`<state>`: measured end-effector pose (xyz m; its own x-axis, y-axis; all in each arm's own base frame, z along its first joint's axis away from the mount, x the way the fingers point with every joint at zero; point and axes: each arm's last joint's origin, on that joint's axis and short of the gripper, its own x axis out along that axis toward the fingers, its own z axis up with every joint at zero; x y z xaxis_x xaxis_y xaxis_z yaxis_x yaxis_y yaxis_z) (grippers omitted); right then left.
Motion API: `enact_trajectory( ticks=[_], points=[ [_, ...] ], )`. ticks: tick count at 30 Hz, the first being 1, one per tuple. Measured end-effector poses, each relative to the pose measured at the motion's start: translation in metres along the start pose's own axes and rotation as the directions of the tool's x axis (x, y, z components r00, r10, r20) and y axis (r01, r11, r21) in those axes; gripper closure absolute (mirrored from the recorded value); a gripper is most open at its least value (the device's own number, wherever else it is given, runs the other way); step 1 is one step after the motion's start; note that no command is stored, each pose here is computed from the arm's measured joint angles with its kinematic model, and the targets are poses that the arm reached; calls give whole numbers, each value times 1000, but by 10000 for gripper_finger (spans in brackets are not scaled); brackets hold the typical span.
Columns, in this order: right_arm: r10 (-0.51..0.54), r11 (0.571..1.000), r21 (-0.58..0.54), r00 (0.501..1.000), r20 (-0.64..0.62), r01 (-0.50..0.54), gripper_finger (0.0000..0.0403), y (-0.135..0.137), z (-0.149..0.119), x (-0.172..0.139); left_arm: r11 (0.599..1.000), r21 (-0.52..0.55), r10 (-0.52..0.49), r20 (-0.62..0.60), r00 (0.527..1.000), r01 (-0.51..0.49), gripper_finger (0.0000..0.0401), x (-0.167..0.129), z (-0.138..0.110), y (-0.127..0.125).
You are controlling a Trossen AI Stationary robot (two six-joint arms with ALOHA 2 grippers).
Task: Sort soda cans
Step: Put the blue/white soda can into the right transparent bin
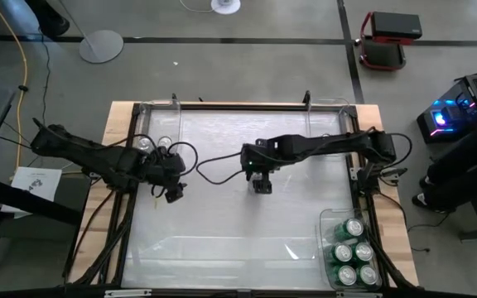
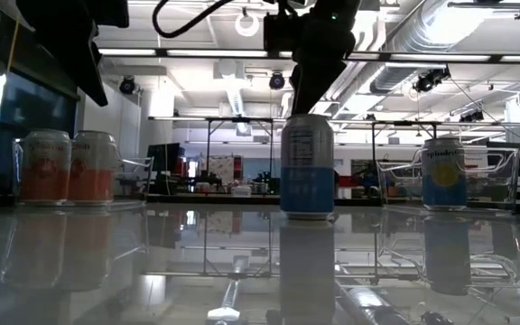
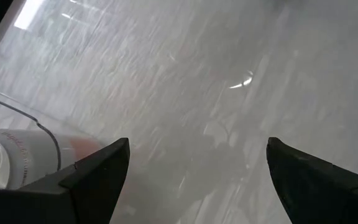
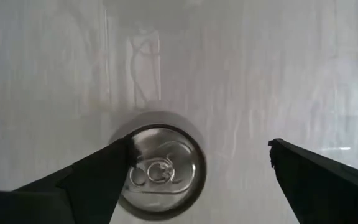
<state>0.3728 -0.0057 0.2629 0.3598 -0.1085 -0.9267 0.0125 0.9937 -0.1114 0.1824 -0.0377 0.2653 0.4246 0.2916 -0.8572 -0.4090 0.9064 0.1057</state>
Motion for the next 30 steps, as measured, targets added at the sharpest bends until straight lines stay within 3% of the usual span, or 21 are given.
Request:
enact_trajectory(
  ticks=[4,9,22,26,30],
  points=[
    [4,1000,13,1000,16,-4,29,-6,-1,-8,1000,9,2,0,1000,-2,46,0,0,0],
    [129,991,23,991,27,-129,29,-1,-1,-10,1000,8,2,2,1000,-2,46,0,0,0],
    [89,996,2,994,-67,-89,30,17,0,22,1000,0,-10,25,1000,10,46,0,2,-1],
    [79,997,0,995,-64,-79,53,17,0,23,1000,0,-10,25,1000,10,46,0,2,-1],
    [76,997,1,994,-72,-76,103,17,0,24,1000,-1,-11,28,1000,11,46,0,3,-2]
  ],
)
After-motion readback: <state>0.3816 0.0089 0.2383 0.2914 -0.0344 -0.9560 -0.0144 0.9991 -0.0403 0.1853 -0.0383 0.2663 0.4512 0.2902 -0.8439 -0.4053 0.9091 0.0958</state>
